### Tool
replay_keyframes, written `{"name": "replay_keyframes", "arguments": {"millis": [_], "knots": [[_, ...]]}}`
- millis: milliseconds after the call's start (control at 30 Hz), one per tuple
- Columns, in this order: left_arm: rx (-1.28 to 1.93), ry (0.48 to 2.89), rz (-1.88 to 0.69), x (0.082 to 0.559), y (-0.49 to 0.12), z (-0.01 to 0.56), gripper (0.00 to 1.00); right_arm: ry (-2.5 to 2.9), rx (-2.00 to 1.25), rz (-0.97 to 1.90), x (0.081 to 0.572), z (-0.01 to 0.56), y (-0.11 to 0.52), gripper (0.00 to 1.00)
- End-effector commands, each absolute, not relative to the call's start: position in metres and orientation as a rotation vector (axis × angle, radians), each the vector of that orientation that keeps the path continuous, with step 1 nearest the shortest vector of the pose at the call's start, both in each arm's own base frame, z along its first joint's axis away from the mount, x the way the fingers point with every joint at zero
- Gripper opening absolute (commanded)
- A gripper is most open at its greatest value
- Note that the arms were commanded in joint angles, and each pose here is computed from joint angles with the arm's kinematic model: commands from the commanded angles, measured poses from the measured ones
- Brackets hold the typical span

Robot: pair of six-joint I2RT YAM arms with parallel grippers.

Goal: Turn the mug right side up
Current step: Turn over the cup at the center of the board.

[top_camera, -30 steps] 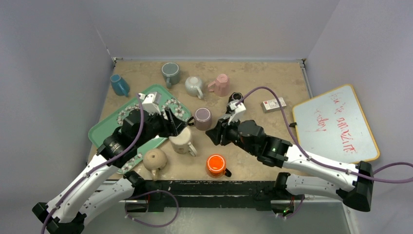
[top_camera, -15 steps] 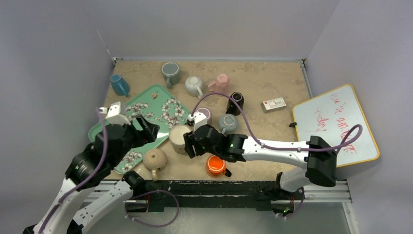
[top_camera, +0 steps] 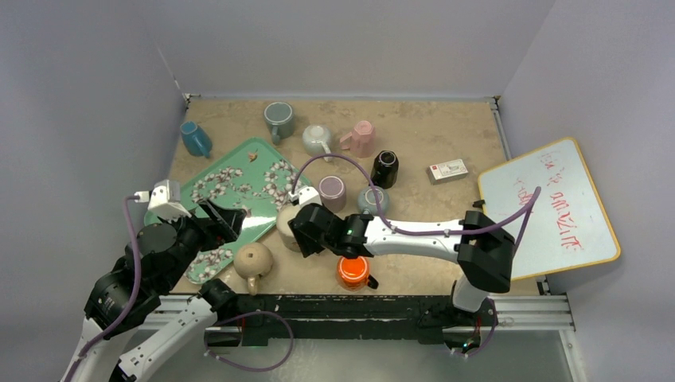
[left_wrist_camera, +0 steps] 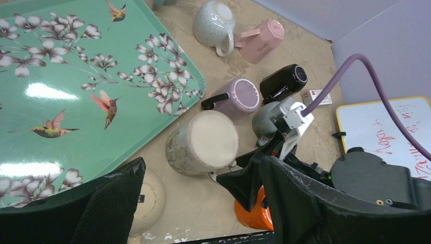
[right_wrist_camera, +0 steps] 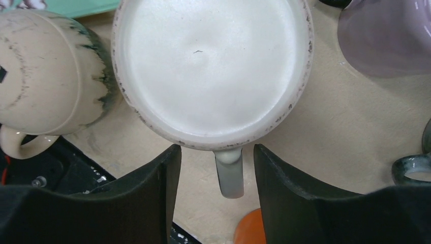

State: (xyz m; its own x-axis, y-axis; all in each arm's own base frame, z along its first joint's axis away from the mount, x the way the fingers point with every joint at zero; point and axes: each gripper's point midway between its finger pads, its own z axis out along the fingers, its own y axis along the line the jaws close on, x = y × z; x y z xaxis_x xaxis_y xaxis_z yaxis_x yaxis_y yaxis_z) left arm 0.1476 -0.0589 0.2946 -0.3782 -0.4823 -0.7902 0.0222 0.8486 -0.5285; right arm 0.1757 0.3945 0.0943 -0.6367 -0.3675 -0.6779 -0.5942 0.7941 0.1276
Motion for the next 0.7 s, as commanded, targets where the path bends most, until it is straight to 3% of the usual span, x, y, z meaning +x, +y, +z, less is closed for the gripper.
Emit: {"name": "replay_keyframes", "arguments": {"millis": [0,267,667], "knots": [[-0.356,1.870,-0.538,0.146,-0.051,0.297,0.82,2.286,-0.698,0.418,0.185,0.107,0.400,0.56],[-0.355,1.856,-0.545,0.144,-0.050,0.302,0.81,2.275,-0.701,0.359,0.194,0.096,0.402,0.48],[-0.362,1.859,-0.565,0.141,-0.050,0.300,0.81,2.315,-0.732,0.355,0.190,0.082,0.408,0.45]]}}
